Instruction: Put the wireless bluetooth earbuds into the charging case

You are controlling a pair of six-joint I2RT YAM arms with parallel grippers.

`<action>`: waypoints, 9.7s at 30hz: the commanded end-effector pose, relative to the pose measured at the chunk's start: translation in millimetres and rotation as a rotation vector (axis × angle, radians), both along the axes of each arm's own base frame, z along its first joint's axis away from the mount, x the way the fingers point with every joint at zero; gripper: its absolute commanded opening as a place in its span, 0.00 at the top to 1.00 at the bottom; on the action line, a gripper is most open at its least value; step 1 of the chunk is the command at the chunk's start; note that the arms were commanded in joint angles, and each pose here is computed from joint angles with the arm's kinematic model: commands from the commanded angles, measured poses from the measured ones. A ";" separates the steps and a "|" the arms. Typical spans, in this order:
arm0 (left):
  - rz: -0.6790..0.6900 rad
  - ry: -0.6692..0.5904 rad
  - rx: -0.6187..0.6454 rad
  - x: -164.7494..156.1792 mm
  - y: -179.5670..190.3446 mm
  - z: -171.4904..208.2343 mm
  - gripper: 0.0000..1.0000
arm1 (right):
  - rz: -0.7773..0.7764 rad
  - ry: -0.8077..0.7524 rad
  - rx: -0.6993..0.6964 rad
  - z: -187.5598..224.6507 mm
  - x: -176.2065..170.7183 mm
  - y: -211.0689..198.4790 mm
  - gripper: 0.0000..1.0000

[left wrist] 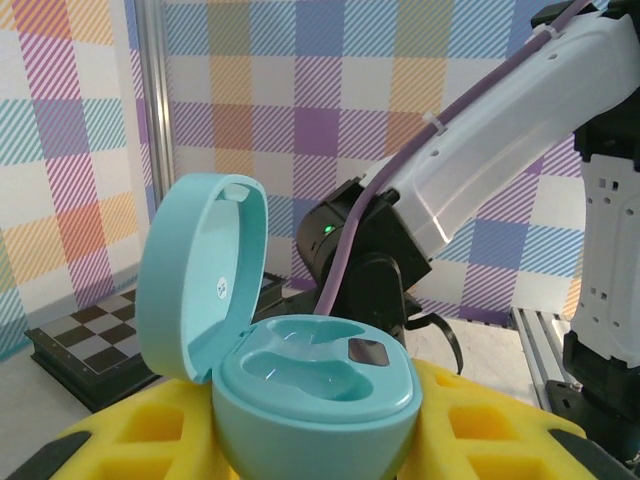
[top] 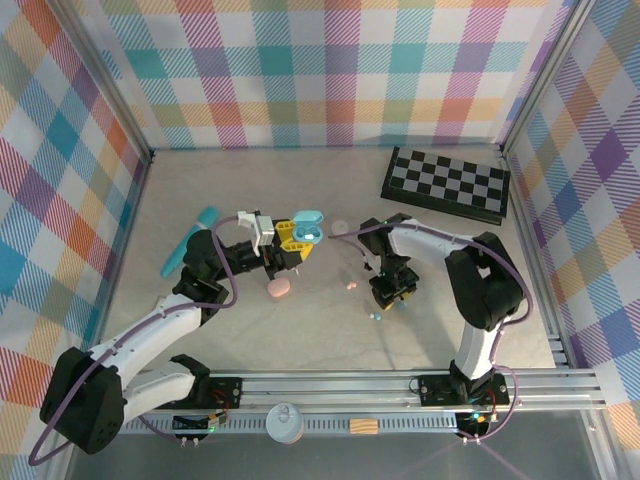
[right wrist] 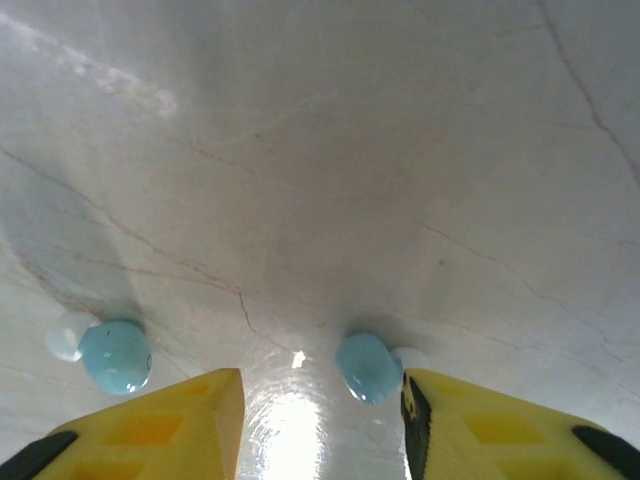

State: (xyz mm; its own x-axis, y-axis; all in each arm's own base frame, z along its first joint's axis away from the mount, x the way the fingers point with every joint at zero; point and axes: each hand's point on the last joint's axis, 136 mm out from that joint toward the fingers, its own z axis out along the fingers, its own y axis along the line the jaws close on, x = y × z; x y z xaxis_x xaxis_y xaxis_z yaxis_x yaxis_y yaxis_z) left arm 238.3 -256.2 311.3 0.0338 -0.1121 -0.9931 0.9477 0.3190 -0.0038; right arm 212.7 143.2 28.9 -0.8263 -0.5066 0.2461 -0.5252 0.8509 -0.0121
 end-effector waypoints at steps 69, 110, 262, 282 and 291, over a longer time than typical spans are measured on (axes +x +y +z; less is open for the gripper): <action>-0.024 -0.004 0.032 14.5 -8.8 -11.4 0.67 | -0.356 -0.074 1.263 222.1 48.7 81.4 0.83; -0.098 -0.004 0.010 12.5 -17.2 -4.7 0.68 | 0.015 -0.194 1.340 287.5 39.0 169.0 0.85; 0.016 -0.057 -0.031 23.6 5.8 8.7 0.68 | -0.890 -0.093 0.628 5.5 -4.9 59.9 0.39; 0.024 -0.058 -0.017 25.1 7.2 5.2 0.68 | -0.903 -0.144 0.538 14.0 -0.6 41.5 0.41; 0.022 -0.056 -0.015 26.8 6.3 4.1 0.68 | -0.936 -0.071 0.560 5.2 -15.2 47.5 0.44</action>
